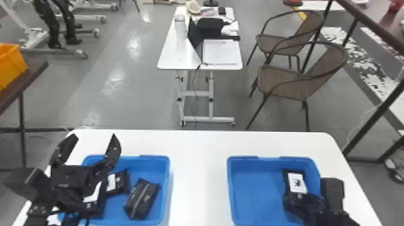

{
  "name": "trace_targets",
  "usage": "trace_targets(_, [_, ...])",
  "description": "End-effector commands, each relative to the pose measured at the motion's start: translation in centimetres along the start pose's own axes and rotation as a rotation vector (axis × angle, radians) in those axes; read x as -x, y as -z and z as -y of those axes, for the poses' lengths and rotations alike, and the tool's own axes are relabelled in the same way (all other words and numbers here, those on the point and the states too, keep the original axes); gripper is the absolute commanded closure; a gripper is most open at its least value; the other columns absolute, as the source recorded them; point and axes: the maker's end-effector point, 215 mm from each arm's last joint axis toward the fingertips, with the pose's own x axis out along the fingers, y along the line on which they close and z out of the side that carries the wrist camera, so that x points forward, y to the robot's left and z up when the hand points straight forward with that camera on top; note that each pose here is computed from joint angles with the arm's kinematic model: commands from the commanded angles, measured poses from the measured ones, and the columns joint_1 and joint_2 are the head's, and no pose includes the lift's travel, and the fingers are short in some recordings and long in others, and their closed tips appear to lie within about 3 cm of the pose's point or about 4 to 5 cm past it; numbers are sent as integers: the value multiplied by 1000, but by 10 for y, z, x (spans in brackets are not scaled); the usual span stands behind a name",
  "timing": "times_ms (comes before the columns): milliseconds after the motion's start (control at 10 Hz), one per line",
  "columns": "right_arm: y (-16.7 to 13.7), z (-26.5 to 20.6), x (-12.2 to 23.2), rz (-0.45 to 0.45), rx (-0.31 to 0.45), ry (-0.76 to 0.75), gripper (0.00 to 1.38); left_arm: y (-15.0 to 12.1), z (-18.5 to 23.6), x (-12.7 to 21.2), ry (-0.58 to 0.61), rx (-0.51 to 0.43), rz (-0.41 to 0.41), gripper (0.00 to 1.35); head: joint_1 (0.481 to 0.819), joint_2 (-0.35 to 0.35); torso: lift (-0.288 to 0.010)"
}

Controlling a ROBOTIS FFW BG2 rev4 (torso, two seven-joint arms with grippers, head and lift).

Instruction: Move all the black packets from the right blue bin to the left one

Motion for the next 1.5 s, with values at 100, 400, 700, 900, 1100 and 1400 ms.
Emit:
trace_targets(100, [7, 5, 4, 5, -70, 10, 1062, 9, -3, 4, -9, 6, -19, 47, 695, 0, 0])
trace_targets(400, [3, -4, 9, 18, -116, -6, 1274, 8, -4, 4, -11, 9, -15, 47, 695, -1, 0])
trace_targets(700, [-34, -20, 24, 108, -112, -41, 1274, 5, -1, 1, -7, 13, -7, 59, 695, 16, 0])
trace_targets(900, [-98, -60, 44, 205, -50, -111, 1274, 2, 0, -1, -8, 25, 0, 61, 695, 26, 0])
trace_targets(1100, [-170, -151, 53, 325, 39, -325, 1274, 1, 9, -6, 0, 57, 5, 62, 695, 87, 0])
trace_targets(1400, [-223, -281, 46, 404, 156, -630, 1274, 0, 56, -36, 72, 219, -11, 62, 695, 189, 0])
